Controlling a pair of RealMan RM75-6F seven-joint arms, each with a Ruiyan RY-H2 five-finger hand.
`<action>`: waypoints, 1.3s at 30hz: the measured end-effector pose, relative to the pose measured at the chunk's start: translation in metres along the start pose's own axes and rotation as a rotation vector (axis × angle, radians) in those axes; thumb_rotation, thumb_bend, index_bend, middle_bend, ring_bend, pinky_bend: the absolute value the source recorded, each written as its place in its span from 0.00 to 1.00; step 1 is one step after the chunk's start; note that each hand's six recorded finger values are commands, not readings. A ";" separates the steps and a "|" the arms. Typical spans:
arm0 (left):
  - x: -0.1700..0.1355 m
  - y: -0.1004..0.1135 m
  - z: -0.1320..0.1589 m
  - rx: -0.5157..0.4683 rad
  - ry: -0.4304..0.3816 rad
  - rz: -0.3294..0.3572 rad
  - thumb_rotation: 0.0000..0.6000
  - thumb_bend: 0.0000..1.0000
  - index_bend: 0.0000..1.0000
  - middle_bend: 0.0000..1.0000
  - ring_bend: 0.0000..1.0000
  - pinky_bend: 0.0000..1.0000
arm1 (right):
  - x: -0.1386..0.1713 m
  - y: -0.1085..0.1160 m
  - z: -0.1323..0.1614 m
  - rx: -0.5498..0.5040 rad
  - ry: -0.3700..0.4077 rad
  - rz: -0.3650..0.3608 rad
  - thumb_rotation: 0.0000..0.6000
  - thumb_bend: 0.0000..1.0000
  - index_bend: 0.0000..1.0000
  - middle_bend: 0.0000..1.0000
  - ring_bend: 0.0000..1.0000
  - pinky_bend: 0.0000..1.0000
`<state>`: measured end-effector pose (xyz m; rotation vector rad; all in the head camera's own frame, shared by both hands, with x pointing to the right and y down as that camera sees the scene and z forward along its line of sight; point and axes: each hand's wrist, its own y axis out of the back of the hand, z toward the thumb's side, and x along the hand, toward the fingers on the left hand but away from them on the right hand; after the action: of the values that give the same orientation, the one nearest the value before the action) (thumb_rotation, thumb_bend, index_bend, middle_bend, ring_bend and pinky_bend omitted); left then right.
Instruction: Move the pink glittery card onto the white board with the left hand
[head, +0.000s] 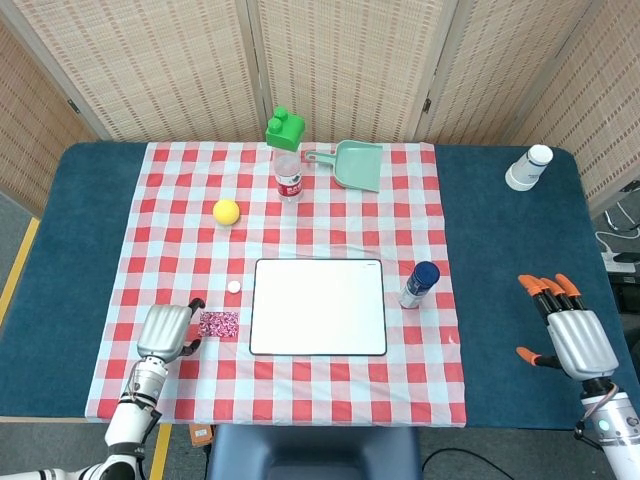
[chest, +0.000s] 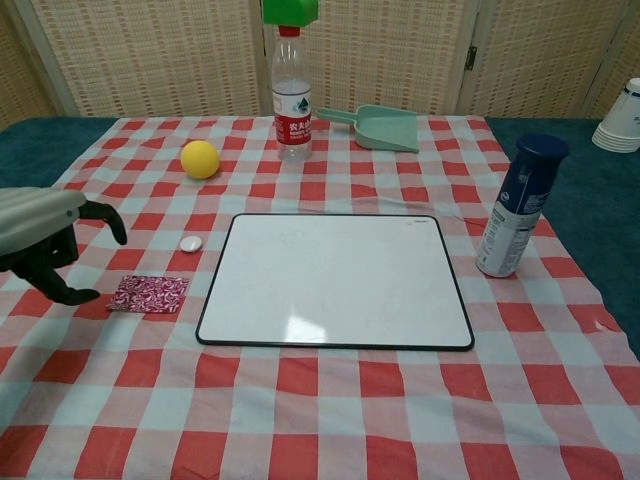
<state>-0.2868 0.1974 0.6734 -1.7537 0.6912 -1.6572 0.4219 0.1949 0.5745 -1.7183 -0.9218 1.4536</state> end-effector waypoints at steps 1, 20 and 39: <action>0.000 0.000 0.002 -0.006 0.005 -0.003 1.00 0.25 0.35 1.00 1.00 1.00 | 0.000 0.000 0.000 -0.001 0.000 -0.001 1.00 0.00 0.00 0.11 0.00 0.00; 0.014 -0.017 0.026 -0.038 0.025 -0.014 1.00 0.25 0.34 1.00 1.00 1.00 | 0.000 0.005 -0.005 -0.018 -0.008 -0.006 1.00 0.00 0.00 0.11 0.00 0.00; 0.022 -0.024 0.039 0.010 -0.061 0.002 1.00 0.25 0.32 1.00 1.00 1.00 | -0.001 0.006 -0.006 -0.020 -0.015 -0.014 1.00 0.00 0.00 0.11 0.00 0.00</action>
<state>-0.2477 0.2011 0.7053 -1.7887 0.6557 -1.5967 0.4286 0.1904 0.5704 -1.7148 -0.9575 1.4541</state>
